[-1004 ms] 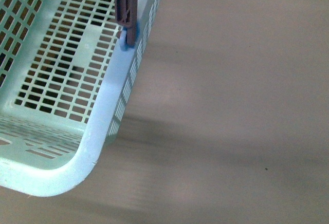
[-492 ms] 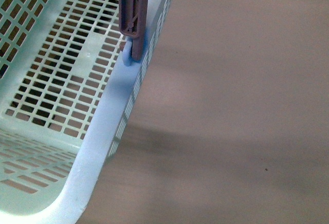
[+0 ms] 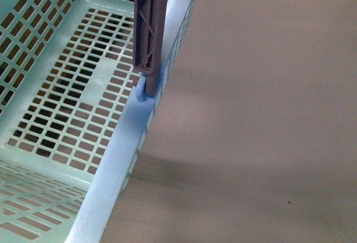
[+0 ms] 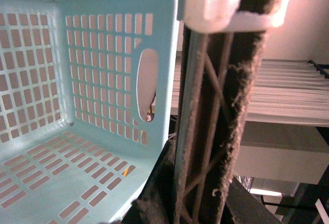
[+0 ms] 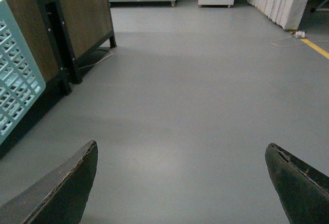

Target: Pick lemon and mango into basket

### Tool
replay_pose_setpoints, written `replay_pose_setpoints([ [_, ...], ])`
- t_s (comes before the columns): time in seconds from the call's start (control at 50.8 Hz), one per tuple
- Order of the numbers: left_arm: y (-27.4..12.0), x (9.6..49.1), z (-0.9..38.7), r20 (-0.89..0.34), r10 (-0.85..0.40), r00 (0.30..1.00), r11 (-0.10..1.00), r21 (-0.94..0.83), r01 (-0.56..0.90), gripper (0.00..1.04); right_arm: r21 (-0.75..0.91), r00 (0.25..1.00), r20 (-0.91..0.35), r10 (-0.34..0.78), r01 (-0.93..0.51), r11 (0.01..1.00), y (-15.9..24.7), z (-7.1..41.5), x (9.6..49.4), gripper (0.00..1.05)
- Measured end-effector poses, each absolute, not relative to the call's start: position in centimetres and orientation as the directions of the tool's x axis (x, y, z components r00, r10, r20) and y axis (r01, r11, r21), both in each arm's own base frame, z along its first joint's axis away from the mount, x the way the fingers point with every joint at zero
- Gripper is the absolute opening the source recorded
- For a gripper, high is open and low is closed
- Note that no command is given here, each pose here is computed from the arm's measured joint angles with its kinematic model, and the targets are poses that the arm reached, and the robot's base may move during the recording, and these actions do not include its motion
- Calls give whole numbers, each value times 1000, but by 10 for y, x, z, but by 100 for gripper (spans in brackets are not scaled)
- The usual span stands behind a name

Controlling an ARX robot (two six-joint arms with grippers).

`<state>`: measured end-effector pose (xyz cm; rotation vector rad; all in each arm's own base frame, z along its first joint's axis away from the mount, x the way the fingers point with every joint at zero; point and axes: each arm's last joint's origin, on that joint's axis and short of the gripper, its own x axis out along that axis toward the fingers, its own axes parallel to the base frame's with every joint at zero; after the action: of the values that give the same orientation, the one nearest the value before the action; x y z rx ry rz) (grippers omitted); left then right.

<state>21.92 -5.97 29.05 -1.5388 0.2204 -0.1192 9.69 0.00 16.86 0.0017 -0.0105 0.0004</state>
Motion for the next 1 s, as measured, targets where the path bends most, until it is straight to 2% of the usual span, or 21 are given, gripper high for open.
replay_pose_setpoints([
  [1.004,-60,219,291,-66,-215,974,31,-998,-61,7,2,1000,11,0,0,1000,0,169,97,96],
])
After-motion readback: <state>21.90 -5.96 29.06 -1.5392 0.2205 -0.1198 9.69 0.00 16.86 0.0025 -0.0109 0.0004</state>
